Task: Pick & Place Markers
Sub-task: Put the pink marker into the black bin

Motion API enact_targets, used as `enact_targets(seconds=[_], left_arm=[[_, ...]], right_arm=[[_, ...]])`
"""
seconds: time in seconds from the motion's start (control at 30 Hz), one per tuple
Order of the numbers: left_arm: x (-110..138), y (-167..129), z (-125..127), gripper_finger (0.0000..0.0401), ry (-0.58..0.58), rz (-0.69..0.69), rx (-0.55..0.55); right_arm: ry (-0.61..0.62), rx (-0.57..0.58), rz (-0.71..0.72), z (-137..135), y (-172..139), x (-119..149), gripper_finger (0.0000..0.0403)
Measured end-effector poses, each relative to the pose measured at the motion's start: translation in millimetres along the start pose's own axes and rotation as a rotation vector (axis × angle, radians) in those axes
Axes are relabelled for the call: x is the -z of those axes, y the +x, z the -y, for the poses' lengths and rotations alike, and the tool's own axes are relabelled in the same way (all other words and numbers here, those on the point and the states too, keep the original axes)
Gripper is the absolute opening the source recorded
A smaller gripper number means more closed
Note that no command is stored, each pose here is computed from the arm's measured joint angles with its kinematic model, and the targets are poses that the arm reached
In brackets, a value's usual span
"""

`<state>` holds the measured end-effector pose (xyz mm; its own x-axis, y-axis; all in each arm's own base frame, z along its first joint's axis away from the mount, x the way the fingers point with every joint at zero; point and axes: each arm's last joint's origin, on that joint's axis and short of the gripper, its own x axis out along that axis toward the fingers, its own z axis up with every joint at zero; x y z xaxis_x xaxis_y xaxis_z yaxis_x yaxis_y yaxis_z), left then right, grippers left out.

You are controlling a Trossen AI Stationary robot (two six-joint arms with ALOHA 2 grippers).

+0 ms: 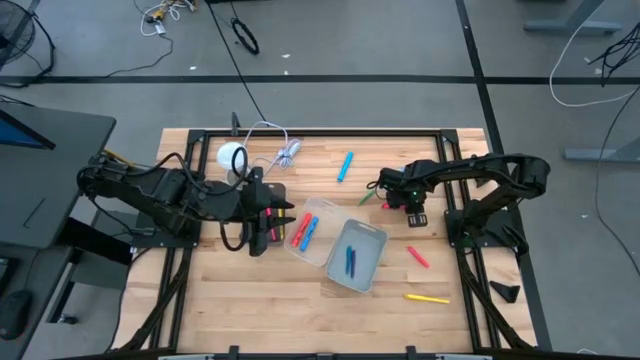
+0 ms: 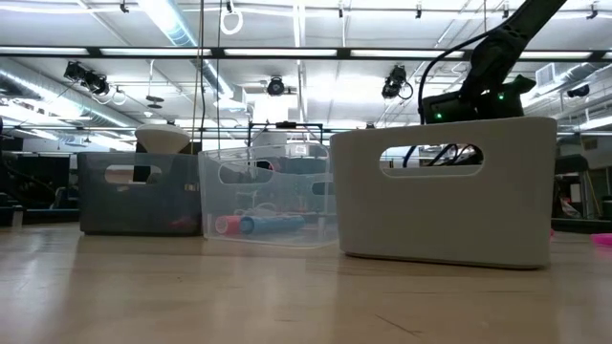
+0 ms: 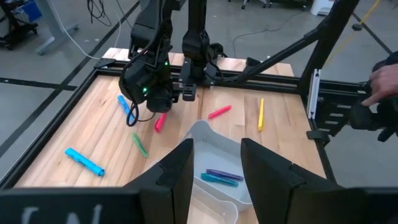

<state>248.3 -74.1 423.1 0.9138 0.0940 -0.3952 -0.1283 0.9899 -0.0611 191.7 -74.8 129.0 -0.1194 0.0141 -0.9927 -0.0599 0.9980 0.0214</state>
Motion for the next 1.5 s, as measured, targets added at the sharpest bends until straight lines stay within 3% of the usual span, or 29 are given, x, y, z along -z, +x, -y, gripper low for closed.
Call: enact_targets(seconds=[0.3,0.53,0.9,1.13,1.5], left_arm=[[0,0,0,0.0138,0.0,0.0,0.0],[0,0,0,0.0138,0.0,0.001,-0.001],[0,0,-1,0.0138,0.001,0.007,-0.024],[-1,0,-1,0.0138,0.004,0.015,-0.052],[-2,1,-4,0.0138,0.029,0.022,-0.076]], right_arm=[[0.072,0.001,0.013,0,0,-1,0.0025],[0.116,-0.018,0.033,2,-10,-5,0.002],[0.196,-0.035,-0.004,9,-61,-16,0.0019],[0.278,-0.075,0.102,11,-97,-26,0.0019],[0.305,-0.026,0.381,-10,-146,-29,0.0018]])
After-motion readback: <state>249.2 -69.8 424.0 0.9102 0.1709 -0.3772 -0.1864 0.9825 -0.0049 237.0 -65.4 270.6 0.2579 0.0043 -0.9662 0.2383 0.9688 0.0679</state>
